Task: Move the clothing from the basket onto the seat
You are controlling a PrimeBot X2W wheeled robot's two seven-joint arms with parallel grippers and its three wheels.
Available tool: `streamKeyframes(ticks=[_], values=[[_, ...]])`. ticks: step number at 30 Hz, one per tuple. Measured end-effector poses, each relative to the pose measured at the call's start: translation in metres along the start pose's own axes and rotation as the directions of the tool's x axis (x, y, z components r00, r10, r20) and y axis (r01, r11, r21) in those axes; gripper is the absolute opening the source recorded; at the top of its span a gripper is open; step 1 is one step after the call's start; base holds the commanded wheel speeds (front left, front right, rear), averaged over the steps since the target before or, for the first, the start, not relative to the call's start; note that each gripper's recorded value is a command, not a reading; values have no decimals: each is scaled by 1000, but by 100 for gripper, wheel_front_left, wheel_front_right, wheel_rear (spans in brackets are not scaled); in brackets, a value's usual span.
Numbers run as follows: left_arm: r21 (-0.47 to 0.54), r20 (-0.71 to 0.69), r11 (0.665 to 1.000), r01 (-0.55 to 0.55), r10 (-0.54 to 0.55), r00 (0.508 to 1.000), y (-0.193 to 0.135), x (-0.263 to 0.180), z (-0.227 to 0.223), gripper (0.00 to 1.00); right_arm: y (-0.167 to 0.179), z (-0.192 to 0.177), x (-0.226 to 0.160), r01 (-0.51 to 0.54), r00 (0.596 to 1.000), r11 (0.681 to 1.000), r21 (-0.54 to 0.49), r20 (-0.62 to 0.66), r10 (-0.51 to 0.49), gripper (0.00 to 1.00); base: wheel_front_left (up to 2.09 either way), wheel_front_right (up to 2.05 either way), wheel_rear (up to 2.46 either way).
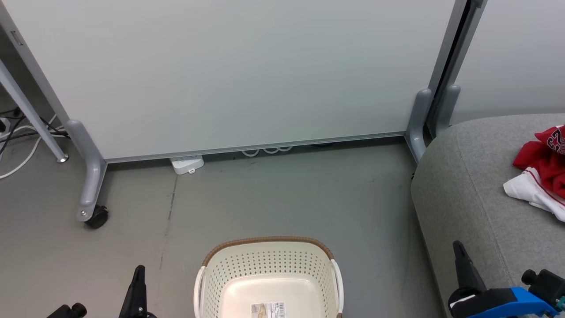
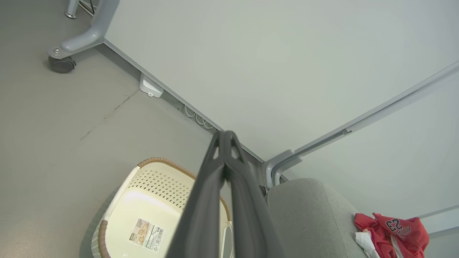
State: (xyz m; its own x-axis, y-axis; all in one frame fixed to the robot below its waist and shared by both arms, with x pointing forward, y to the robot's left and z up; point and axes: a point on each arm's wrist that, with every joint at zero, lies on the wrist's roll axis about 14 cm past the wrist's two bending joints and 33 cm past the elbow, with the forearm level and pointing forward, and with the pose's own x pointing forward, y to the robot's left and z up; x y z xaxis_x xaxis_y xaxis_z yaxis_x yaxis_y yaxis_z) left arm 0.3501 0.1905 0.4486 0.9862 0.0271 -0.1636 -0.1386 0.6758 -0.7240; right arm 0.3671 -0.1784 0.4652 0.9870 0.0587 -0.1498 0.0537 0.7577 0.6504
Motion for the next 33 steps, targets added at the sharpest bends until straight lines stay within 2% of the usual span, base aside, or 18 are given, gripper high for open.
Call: streamKeyframes(ticks=[17,33], values=[[-195,17,981,15,-12,1000,-6,8,12,0,2,10,4,-13,1000,975,221,27,7,0,0,0,0],[-346,31,937,41,-33,999,-13,14,21,0,5,20,8,-41,998,918,394,60,19,0,0,0,0]])
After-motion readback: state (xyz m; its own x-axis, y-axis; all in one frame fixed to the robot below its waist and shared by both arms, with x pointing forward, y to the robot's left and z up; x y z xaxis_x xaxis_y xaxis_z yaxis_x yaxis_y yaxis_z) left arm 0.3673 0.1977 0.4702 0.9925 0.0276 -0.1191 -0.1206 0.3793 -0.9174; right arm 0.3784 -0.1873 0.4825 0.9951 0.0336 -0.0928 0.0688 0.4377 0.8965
